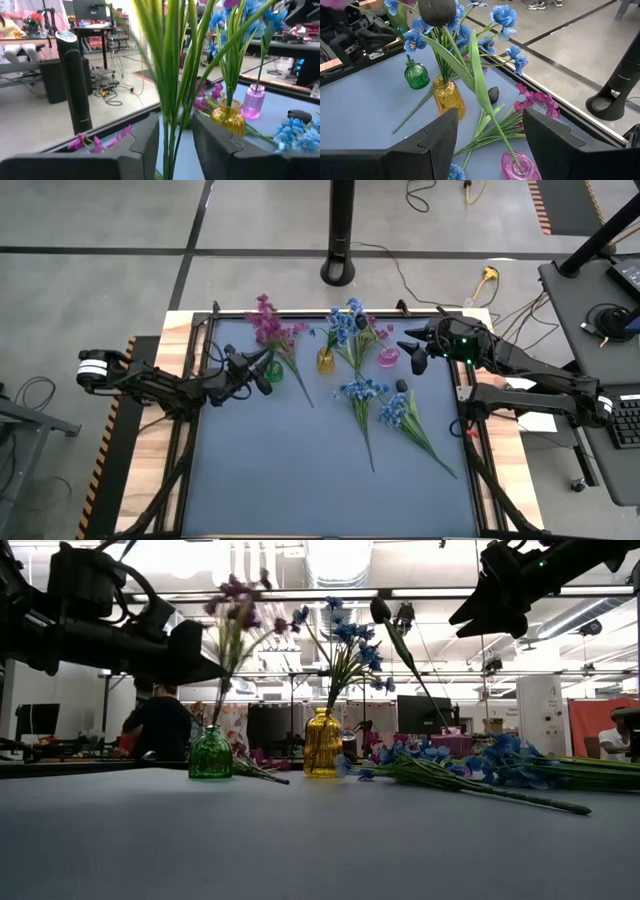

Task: Sort flowers into vase by color
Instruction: Put the left purple flowers into the green flower vase, then put the left blue flowers into the yellow flower vase

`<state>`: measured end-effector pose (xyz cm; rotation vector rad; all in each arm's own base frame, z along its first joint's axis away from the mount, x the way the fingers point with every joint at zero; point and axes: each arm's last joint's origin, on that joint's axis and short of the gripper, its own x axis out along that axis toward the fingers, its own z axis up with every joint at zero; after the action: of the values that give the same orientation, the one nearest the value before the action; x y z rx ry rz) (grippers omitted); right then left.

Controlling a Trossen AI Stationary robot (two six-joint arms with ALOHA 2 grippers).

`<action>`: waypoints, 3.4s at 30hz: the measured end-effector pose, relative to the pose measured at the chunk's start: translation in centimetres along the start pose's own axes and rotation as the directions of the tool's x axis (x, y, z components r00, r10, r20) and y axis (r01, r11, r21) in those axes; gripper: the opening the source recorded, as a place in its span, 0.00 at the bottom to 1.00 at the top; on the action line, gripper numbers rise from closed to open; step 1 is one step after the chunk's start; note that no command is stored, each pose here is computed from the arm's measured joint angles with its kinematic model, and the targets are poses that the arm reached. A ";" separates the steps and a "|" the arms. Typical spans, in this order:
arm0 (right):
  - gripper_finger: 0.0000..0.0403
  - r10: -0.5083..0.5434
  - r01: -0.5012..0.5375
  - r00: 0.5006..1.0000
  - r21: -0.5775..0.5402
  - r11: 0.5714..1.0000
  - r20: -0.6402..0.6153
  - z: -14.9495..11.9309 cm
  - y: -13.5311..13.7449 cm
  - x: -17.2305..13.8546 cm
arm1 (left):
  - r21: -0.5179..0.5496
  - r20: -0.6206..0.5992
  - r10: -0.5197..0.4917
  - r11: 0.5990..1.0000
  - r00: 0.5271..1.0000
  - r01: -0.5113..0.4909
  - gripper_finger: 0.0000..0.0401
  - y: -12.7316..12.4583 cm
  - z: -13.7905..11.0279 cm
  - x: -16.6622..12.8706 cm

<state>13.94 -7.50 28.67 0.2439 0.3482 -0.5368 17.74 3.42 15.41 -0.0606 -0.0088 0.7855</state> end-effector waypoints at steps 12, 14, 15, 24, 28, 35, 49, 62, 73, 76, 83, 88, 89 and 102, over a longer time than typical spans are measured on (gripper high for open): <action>0.53 0.002 -0.001 0.999 0.020 1.000 -0.033 -0.3 0.0 0.0 | 0.017 -0.060 -0.027 0.999 0.998 0.028 0.40 -0.4 -0.7 -0.4; 0.53 0.001 0.000 0.999 0.033 0.999 -0.037 -0.4 0.0 -0.1 | 0.008 -0.060 -0.037 0.999 0.997 0.038 0.40 -0.5 -0.7 -0.5; 0.53 0.001 0.001 0.999 0.035 0.999 -0.040 -0.4 0.0 -0.1 | 0.004 -0.059 -0.043 0.999 0.997 0.043 0.40 -0.6 -0.6 -0.6; 0.53 0.010 -0.008 0.999 0.067 0.998 -0.031 -0.4 0.0 -0.5 | -0.035 -0.013 -0.109 0.993 0.994 0.109 0.40 -1.2 0.5 -1.6; 0.53 0.093 -0.090 0.995 0.090 0.992 -0.035 -0.2 0.2 -0.7 | -0.043 -0.002 -0.143 0.989 0.990 0.143 0.40 -1.5 1.0 -2.2; 0.53 0.262 -0.253 0.964 0.137 0.958 -0.052 0.1 0.8 -0.9 | -0.043 0.051 -0.224 0.973 0.973 0.227 0.40 -2.4 2.5 -3.3; 0.53 0.540 -0.484 0.824 0.281 0.829 -0.173 -1.0 3.5 -0.8 | 0.239 -0.197 -0.243 0.927 0.950 0.287 0.40 -5.9 7.5 -3.9; 0.53 0.522 -0.393 0.762 0.367 0.843 -0.384 -3.5 7.6 1.8 | 0.332 -0.337 -0.268 0.864 0.903 0.380 0.40 -6.8 10.1 -5.4; 0.53 0.458 -0.224 0.716 0.448 0.865 -0.527 -6.1 10.3 3.4 | 0.356 -0.332 -0.263 0.854 0.906 0.378 0.40 -6.8 10.2 -5.4; 0.53 0.422 -0.180 0.715 0.436 0.882 -0.557 -7.0 11.0 3.8 | 0.361 -0.332 -0.263 0.852 0.906 0.379 0.40 -6.8 10.2 -5.4; 0.53 0.328 -0.134 0.751 0.354 0.926 -0.574 -8.3 12.6 4.6 | 0.350 -0.321 -0.269 0.857 0.908 0.377 0.40 -6.9 10.3 -5.3; 0.53 0.287 -0.141 0.802 0.301 0.943 -0.524 -8.4 14.0 5.4 | 0.344 -0.314 -0.271 0.861 0.910 0.375 0.40 -6.9 10.4 -5.3; 0.53 0.283 -0.146 0.812 0.292 0.945 -0.510 -8.5 14.2 5.5 | 0.344 -0.314 -0.271 0.861 0.910 0.376 0.40 -6.9 10.4 -5.3; 0.53 0.256 -0.177 0.875 0.221 0.959 -0.411 -8.4 17.1 8.8 | 0.357 -0.328 -0.265 0.854 0.907 0.379 0.40 -6.8 10.2 -5.4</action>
<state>27.99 5.40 19.91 0.5746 0.7034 -0.2832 18.47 -4.66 26.09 0.2357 0.3985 0.4182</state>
